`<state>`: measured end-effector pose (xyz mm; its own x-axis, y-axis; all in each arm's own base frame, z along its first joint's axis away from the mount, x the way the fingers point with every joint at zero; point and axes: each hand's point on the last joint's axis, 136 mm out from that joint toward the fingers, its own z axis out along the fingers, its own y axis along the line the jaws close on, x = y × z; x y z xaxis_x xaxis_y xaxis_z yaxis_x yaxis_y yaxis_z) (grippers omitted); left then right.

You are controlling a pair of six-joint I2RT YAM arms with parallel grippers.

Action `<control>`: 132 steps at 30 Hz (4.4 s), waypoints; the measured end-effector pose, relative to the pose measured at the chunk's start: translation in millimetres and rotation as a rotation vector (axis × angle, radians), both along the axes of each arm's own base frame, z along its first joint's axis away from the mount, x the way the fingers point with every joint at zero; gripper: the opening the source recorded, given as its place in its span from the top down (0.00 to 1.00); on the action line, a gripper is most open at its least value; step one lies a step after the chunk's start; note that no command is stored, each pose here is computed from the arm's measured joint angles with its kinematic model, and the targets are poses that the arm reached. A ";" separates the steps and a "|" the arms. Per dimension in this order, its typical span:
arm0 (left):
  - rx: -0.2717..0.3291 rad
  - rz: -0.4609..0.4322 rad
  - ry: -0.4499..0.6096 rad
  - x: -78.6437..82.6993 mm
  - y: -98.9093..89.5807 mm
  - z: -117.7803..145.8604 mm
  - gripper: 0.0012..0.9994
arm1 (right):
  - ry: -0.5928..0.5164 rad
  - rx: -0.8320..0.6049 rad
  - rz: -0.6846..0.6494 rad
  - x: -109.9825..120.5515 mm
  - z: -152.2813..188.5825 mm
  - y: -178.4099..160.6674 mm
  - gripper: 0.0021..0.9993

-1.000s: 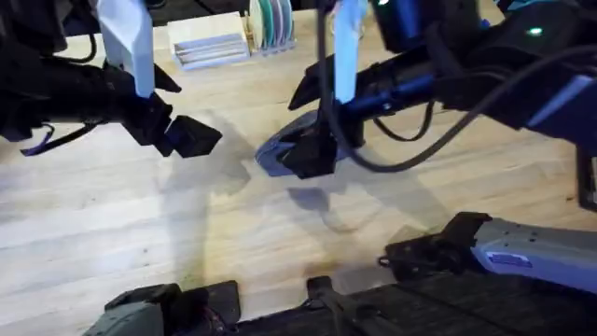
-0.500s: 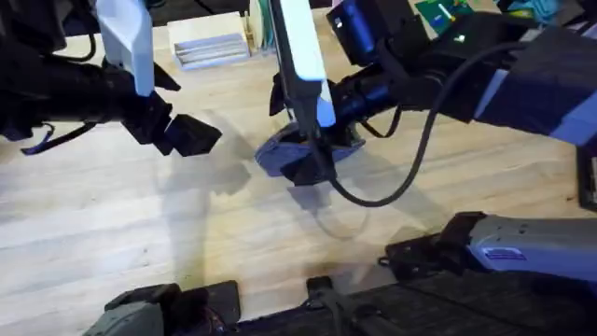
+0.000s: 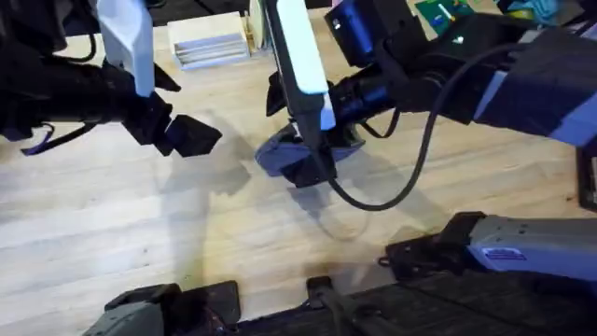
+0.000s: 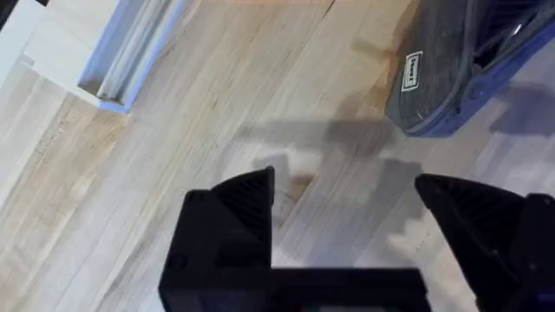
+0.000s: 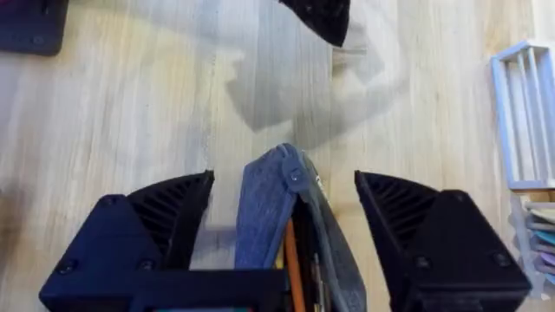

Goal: Unzip the bag, pick up the pens from the table one at a time and place them inside, then zip the bag closed.

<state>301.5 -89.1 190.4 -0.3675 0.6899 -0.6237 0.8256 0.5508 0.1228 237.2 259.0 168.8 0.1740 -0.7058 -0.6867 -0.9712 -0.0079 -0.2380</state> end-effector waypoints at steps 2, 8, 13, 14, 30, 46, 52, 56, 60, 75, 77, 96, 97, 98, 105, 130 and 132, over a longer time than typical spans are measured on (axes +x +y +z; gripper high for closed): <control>0.002 -0.007 0.014 -1.3 -0.3 -3.2 0.01 | -0.006 -0.004 0.002 0.6 -0.6 -0.4 0.00; 0.005 -0.188 0.145 -15.4 -10.5 -42.7 0.01 | -0.014 -0.032 -0.009 4.5 -6.5 -2.7 0.00; -0.007 -0.359 0.179 -32.2 -18.3 -56.6 0.01 | -0.016 -0.034 -0.006 4.6 -6.9 -2.8 0.00; -0.013 -0.393 0.181 -35.9 -19.9 -58.2 0.01 | -0.015 -0.035 -0.006 4.7 -7.6 -2.7 0.00; -0.120 -0.647 0.179 -45.9 -37.0 -84.6 0.01 | 0.008 -0.056 -0.002 21.0 -35.7 7.6 0.22; -0.122 -0.652 0.173 -45.8 -37.4 -84.3 0.01 | 0.029 -0.072 -0.002 24.8 -49.6 9.9 0.80; -0.123 -0.652 0.173 -45.8 -37.4 -84.2 0.01 | 0.028 -0.072 -0.001 25.0 -49.5 10.0 0.96; -0.126 -0.652 0.172 -45.8 -37.8 -83.8 0.01 | 0.029 -0.072 -0.001 25.0 -49.4 10.1 0.97; -0.132 -0.652 0.170 -45.8 -38.7 -83.1 0.01 | 0.026 -0.070 -0.002 24.9 -48.3 9.9 0.97; -0.239 -0.658 0.098 -38.5 -53.9 -68.5 0.01 | -0.058 -0.046 -0.023 21.4 -16.9 1.7 0.97; -0.252 -0.669 0.080 -37.0 -58.3 -66.3 0.01 | -0.059 -0.048 -0.025 21.6 -17.2 1.4 0.97; -0.384 -0.800 0.116 -46.8 -111.2 -83.7 0.40 | -0.060 -0.053 -0.027 21.8 -17.8 0.8 0.97; -0.387 -0.795 0.114 -45.7 -111.2 -83.3 0.47 | -0.059 -0.053 -0.027 21.6 -17.9 0.9 0.97; -0.389 -0.795 0.108 -44.5 -111.6 -82.9 0.56 | -0.058 -0.053 -0.026 21.3 -17.9 1.1 0.97; -0.392 -0.791 0.107 -43.4 -111.8 -82.5 0.95 | -0.059 -0.053 -0.026 21.3 -17.9 1.2 0.97; -0.458 -0.813 0.087 -46.5 -123.8 -71.4 0.96 | 0.214 -0.004 -0.263 30.9 -22.0 -88.0 0.97; -0.462 -0.814 0.085 -46.6 -124.3 -70.7 0.96 | 0.238 0.003 -0.296 32.6 -22.7 -97.8 0.97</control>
<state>254.9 -213.4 119.8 0.0627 0.4453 -0.8932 0.9744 -0.2211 -0.0419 269.7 161.3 146.1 -0.2012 -0.7000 -0.6853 -0.9596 0.2812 -0.0055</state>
